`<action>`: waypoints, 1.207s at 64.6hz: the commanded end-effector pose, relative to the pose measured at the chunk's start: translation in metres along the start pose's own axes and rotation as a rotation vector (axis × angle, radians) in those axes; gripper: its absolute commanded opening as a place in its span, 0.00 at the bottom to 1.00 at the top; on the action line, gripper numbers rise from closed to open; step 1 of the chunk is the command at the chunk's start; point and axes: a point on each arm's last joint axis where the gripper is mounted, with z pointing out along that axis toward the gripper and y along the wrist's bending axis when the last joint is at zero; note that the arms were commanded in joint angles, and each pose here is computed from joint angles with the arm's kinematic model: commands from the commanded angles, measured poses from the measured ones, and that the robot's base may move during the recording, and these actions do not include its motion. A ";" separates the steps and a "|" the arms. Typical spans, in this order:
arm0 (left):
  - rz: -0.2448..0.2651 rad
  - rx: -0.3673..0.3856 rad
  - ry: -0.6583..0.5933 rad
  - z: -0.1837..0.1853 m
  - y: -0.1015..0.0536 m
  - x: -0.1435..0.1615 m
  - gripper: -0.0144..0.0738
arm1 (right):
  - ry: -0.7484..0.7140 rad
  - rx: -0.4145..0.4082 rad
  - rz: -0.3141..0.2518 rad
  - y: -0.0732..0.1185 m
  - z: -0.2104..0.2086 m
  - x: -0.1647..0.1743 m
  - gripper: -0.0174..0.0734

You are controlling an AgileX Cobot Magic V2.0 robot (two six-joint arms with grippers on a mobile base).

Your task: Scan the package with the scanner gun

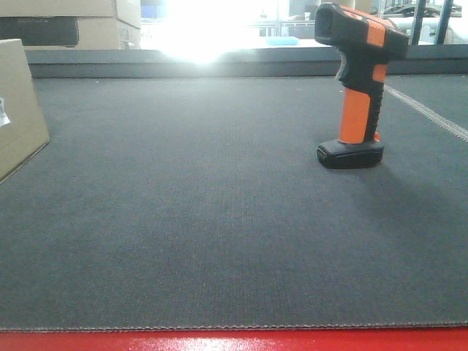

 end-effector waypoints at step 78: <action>-0.043 -0.025 0.041 -0.006 -0.002 0.063 0.04 | -0.016 0.009 0.009 -0.001 -0.001 0.000 0.02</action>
